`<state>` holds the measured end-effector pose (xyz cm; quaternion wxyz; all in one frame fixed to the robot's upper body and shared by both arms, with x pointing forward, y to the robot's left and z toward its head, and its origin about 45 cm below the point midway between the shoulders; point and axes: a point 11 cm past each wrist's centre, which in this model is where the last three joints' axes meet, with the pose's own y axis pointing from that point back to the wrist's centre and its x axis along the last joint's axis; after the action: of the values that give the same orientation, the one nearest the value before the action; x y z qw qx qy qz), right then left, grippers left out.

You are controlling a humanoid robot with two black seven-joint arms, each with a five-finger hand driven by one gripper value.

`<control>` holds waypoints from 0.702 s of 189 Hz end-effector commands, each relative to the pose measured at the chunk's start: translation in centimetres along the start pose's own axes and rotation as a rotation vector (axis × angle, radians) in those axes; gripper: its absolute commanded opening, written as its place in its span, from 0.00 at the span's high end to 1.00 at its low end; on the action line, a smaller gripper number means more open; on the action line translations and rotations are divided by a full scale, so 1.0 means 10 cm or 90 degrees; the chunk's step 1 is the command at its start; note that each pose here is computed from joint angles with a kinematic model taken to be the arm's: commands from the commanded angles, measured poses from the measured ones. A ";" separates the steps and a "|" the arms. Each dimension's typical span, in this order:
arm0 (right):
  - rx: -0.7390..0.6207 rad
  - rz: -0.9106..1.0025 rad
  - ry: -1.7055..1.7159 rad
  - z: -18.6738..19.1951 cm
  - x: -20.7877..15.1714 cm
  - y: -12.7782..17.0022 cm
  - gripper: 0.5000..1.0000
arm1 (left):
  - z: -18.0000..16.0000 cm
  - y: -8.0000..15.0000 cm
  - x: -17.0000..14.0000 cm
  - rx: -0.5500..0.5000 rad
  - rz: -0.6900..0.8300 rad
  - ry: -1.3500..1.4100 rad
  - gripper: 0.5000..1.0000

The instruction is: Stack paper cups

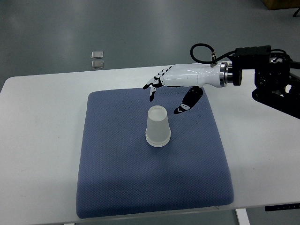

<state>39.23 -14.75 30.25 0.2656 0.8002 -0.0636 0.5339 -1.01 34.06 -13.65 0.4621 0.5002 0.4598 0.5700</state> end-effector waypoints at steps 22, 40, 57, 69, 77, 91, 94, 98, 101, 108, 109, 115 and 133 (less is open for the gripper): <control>-0.005 0.011 -0.008 0.03 0.03 0.02 0.20 | 0.00 0.00 0.00 -0.001 0.000 0.000 0.00; -0.016 0.026 -0.035 0.10 0.03 0.05 0.20 | 0.00 0.00 0.00 0.000 0.000 0.000 0.00; -0.030 0.079 -0.118 0.25 0.09 0.13 0.20 | 0.00 0.00 0.00 0.000 0.000 0.000 0.00; -0.051 0.125 -0.188 0.40 0.12 0.20 0.20 | 0.00 0.00 0.00 -0.001 0.000 0.000 0.00; -0.073 0.156 -0.234 0.53 0.13 0.27 0.20 | 0.00 0.00 0.00 0.000 0.000 0.000 0.00; -0.098 0.218 -0.323 0.75 0.11 0.38 0.20 | 0.00 0.00 0.00 0.000 0.000 0.001 0.00; -0.104 0.236 -0.346 0.80 0.11 0.40 0.20 | 0.00 0.00 0.00 0.000 0.000 0.001 0.00; -0.114 0.254 -0.368 0.87 0.08 0.44 0.20 | 0.00 0.00 0.00 0.000 0.000 0.000 0.00; -0.121 0.273 -0.388 0.92 0.07 0.46 0.20 | 0.00 0.00 0.00 0.000 0.000 0.000 0.00; -0.137 0.299 -0.417 1.01 0.02 0.48 0.20 | 0.00 0.00 0.00 0.000 0.000 0.000 0.00; -0.141 0.308 -0.427 1.03 0.01 0.48 0.20 | 0.00 0.00 0.00 0.000 0.000 0.000 0.00; -0.152 0.325 -0.446 1.08 -0.02 0.49 0.20 | 0.00 0.00 0.00 0.000 0.000 0.000 0.00; -0.198 0.401 -0.535 1.28 -0.20 0.54 0.20 | 0.00 0.00 0.00 0.000 0.000 0.000 0.00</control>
<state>46.05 -24.16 28.75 0.1779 0.8555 -0.4042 0.2703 -1.00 34.05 -13.65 0.4623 0.5000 0.4597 0.5700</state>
